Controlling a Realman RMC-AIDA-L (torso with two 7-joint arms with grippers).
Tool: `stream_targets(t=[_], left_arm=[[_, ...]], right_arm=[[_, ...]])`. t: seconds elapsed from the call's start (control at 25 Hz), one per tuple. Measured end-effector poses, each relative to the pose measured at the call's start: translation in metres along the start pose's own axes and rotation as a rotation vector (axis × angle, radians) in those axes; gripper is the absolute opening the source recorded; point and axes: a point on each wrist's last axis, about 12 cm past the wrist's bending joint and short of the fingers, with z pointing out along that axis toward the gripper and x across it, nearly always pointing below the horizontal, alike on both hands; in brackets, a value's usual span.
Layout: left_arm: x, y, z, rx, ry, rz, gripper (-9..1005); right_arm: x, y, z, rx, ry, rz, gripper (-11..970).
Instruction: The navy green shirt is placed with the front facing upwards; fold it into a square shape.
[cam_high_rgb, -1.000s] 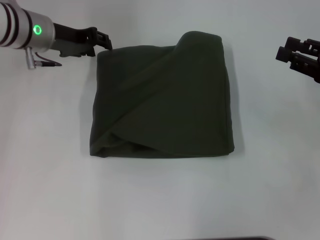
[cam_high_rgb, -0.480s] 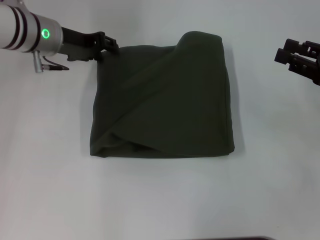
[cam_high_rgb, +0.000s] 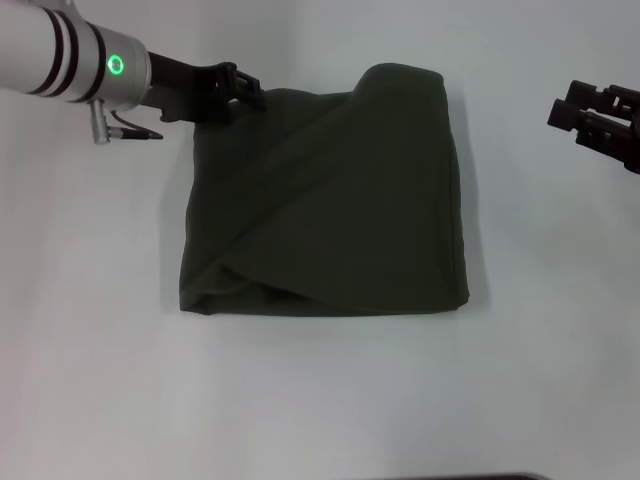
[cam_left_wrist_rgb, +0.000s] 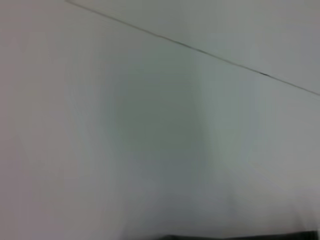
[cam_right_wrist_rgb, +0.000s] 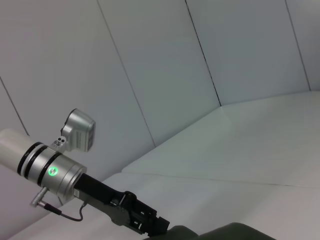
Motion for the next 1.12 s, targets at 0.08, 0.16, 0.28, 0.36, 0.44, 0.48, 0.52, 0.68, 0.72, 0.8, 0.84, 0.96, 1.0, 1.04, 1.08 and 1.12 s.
stream_targets(t=[0.08, 0.16, 0.28, 0.36, 0.44, 0.48, 0.52, 0.68, 0.72, 0.8, 0.84, 0.96, 1.0, 1.04, 1.08, 1.12], left_arm=[[-0.001, -0.001, 0.000, 0.005, -0.004, -0.002, 527], [-0.002, -0.001, -0.001, 0.007, -0.010, -0.002, 527], [-0.005, 0.001, -0.004, -0.006, -0.025, 0.009, 527], [-0.009, 0.004, -0.007, -0.020, -0.038, 0.018, 527], [-0.012, 0.008, -0.009, -0.039, -0.048, 0.023, 527], [-0.012, 0.009, -0.010, -0.043, -0.050, 0.022, 527], [-0.013, 0.011, -0.011, -0.048, -0.051, 0.020, 527], [-0.011, 0.016, -0.010, -0.066, -0.049, 0.021, 527], [-0.011, 0.017, -0.010, -0.073, -0.049, 0.024, 527], [-0.011, 0.019, -0.010, -0.089, -0.051, 0.031, 526], [-0.011, 0.019, -0.009, -0.093, -0.054, 0.033, 526], [-0.010, 0.018, -0.008, -0.095, -0.061, 0.036, 526], [-0.010, 0.018, -0.008, -0.096, -0.062, 0.037, 525], [-0.010, 0.019, -0.008, -0.097, -0.063, 0.037, 525], [-0.010, 0.019, -0.007, -0.097, -0.063, 0.036, 525], [-0.009, 0.019, -0.007, -0.098, -0.060, 0.034, 525]], right_arm=[[0.001, 0.000, 0.000, 0.000, -0.001, 0.004, 495], [0.001, 0.000, 0.000, 0.002, -0.002, 0.004, 496], [0.001, 0.000, -0.001, 0.005, -0.006, 0.005, 496], [0.000, 0.000, -0.001, 0.007, -0.009, 0.005, 495], [0.000, -0.001, -0.002, 0.010, -0.011, 0.006, 495], [0.000, -0.001, -0.002, 0.010, -0.011, 0.006, 495], [0.000, -0.001, -0.001, 0.010, -0.012, 0.007, 496], [0.000, -0.001, -0.001, 0.009, -0.013, 0.010, 496], [0.000, -0.001, -0.001, 0.009, -0.013, 0.010, 496], [-0.001, -0.001, 0.000, 0.008, -0.014, 0.010, 495], [-0.001, -0.001, 0.000, 0.008, -0.014, 0.010, 495], [0.000, -0.001, 0.000, 0.007, -0.011, 0.009, 495], [0.000, -0.001, 0.000, 0.007, -0.011, 0.010, 495], [0.000, 0.000, 0.000, 0.007, -0.011, 0.010, 495], [0.001, 0.000, 0.000, 0.007, -0.011, 0.010, 495], [0.001, 0.000, 0.000, 0.008, -0.011, 0.011, 495]])
